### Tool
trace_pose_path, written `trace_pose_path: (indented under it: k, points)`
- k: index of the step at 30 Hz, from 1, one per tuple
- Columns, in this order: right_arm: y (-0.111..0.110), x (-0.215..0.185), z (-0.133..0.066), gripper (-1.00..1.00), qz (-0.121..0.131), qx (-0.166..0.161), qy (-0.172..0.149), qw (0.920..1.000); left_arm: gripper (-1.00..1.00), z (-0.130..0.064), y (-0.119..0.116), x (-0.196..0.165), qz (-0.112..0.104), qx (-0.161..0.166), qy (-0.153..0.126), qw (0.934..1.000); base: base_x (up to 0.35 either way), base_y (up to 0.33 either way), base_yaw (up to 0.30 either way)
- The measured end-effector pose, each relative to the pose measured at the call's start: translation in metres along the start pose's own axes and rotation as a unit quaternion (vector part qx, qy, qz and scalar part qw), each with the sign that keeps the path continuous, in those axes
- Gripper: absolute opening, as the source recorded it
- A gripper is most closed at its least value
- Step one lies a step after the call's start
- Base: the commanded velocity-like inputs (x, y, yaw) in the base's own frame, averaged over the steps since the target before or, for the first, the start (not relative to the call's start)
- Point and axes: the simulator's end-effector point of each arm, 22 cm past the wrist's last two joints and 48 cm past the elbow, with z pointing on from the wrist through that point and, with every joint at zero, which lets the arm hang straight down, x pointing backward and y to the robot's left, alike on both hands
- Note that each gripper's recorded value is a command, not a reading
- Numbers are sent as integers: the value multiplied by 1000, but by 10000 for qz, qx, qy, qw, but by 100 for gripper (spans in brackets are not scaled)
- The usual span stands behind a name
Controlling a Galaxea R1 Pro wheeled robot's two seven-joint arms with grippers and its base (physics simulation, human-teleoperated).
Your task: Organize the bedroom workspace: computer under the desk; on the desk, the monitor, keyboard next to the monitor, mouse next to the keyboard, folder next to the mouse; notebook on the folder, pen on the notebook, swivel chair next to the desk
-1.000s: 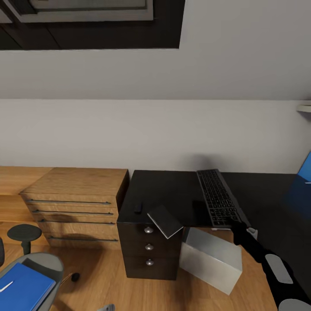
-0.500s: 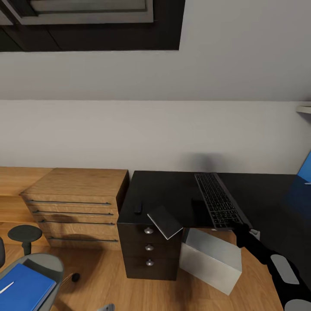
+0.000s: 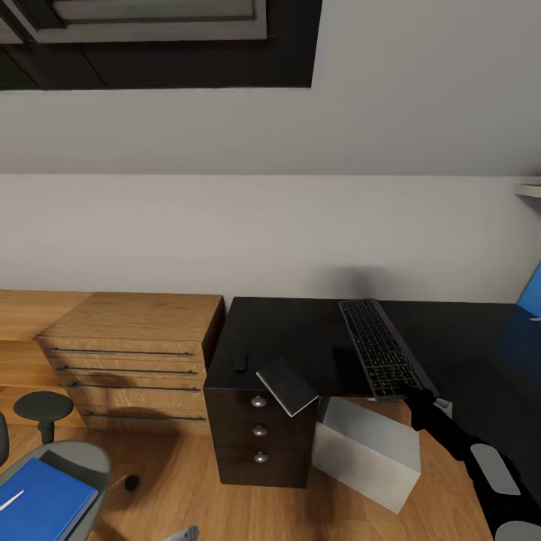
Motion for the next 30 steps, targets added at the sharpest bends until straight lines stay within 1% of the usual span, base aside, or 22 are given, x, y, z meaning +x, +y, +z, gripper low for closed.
trace_pose_path:
  k: [11,22,26,28,30]
  points:
    - [-1,3,1,-100,29,-7,10,10000,100,0,1,-1,-2,-6,-18,10000,-19,0,0]
    - [-3,4,2,-100,31,16,15,10000,100,0,2,3,-4,-14,33,10000,-305,0,0]
    - [-4,3,2,-100,17,33,-32,10000,100,0,2,4,-5,-16,44,10000,-330,0,0]
    - [-12,3,1,-100,25,113,-61,9999,100,0,2,5,-4,-16,48,10000,-331,0,0]
    - [-13,3,1,-100,50,112,-68,9999,100,0,2,5,-5,-17,48,10000,-332,0,0]
